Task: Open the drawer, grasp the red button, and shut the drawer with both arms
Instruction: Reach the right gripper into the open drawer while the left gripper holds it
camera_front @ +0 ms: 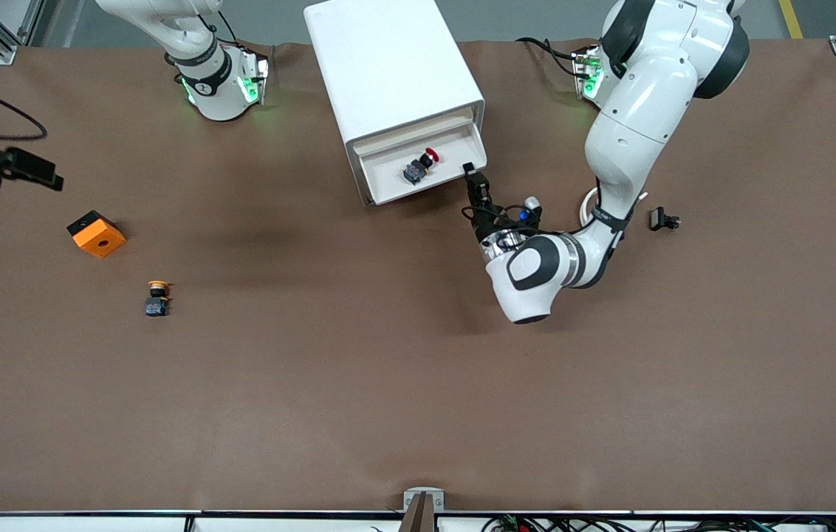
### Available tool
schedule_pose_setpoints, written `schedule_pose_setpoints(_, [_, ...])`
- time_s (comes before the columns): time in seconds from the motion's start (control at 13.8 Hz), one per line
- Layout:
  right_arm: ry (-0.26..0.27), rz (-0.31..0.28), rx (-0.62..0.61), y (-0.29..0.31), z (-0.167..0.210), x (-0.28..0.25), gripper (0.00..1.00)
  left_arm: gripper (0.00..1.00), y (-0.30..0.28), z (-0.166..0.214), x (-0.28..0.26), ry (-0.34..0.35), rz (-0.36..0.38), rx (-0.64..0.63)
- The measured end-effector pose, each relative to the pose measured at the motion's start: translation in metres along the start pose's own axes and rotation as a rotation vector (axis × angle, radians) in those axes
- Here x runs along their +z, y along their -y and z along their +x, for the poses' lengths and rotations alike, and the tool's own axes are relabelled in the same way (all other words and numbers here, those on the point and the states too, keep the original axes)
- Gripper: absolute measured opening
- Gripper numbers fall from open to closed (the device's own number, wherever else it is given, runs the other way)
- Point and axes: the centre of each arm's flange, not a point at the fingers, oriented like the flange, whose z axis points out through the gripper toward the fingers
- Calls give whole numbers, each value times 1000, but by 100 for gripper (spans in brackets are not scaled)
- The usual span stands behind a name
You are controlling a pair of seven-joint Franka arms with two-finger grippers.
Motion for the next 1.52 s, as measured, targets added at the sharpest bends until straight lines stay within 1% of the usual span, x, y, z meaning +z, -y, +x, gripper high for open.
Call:
schedule_pose_setpoints(0.29, [23,-7,-4,3,10,11,100,14,-3,6,-14,30,-4,0])
schedule_pose_setpoints(0.58, [26,-16,-24,16,10,11,100,14,-9,20,-41,86,-12,-7])
schedule_pose_setpoints(0.72, [27,-21,1,31,10,12,100,14,-9,23,-49,102,-18,-14])
schedule_pose_setpoints(0.87, [28,-16,120,75,6,13,100,14,-8,24,-52,109,-21,-18])
schedule_pose_setpoints(1.01, [32,-1,219,144,-7,14,100,14,-7,25,-56,114,-25,-17])
schedule_pose_setpoints(1.16, [29,12,286,209,-27,15,100,14,-4,26,-63,125,-32,-24])
schedule_pose_setpoints(1.3, [14,23,347,262,-46,18,100,14,-1,29,-72,139,-40,-27])
schedule_pose_setpoints(1.52, [-25,39,424,332,-72,30,100,14,0,29,-74,142,-41,-26])
